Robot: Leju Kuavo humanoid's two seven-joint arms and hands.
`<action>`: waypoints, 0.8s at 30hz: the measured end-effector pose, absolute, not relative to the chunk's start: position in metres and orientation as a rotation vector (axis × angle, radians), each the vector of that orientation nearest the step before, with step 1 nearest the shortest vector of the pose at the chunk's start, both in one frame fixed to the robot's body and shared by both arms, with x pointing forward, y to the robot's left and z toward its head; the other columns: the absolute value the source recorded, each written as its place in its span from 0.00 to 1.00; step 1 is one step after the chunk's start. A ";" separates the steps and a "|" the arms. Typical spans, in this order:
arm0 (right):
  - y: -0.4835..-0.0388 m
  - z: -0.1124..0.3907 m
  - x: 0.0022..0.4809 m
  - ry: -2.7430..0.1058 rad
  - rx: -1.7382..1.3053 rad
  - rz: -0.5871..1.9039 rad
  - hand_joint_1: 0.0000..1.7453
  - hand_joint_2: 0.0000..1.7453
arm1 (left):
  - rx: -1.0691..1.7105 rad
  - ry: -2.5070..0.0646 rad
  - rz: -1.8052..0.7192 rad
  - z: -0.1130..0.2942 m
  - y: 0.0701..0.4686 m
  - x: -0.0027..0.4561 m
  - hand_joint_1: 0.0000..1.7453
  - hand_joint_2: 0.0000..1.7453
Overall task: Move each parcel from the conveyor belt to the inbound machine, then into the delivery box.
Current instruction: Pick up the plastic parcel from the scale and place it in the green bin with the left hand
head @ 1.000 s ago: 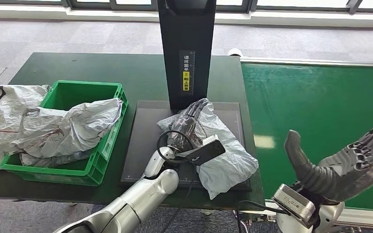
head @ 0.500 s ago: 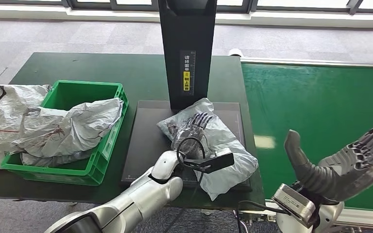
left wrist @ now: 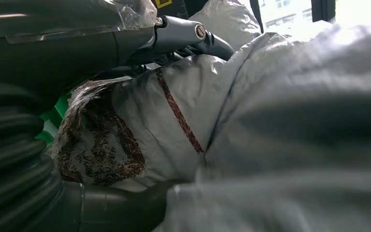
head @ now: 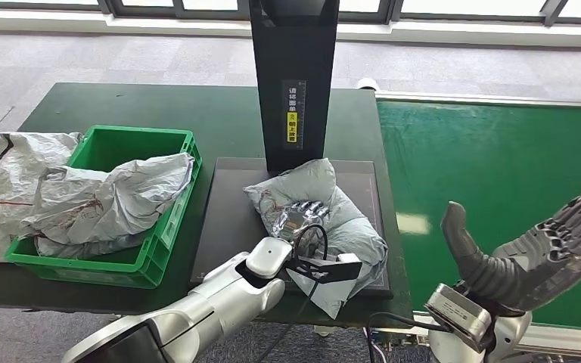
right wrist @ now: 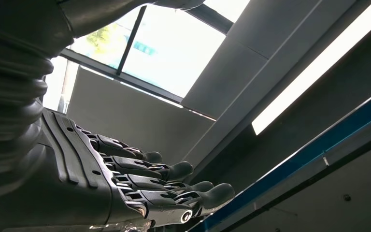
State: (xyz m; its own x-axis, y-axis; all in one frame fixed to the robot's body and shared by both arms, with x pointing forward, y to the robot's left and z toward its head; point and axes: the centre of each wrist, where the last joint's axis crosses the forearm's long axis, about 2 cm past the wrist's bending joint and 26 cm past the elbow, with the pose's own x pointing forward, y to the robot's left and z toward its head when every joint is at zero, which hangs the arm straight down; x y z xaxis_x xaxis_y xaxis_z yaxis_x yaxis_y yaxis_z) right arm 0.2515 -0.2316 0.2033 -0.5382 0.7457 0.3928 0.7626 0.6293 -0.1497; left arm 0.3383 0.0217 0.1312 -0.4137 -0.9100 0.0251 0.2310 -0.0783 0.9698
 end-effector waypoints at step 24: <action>-0.235 0.202 0.251 -2.420 -1.196 -0.070 0.00 1.00 | 0.825 -1.202 -1.749 0.127 0.028 0.343 1.00 1.00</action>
State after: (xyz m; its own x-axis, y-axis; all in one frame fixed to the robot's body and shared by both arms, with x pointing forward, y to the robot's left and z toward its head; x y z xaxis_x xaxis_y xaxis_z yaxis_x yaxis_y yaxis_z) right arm 0.2512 -0.2345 0.2018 -0.5310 0.7446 0.4045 0.7667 0.6254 -0.1449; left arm 0.3429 0.0280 0.1273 -0.4321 -0.9000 -0.0576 0.2690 -0.1896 0.9443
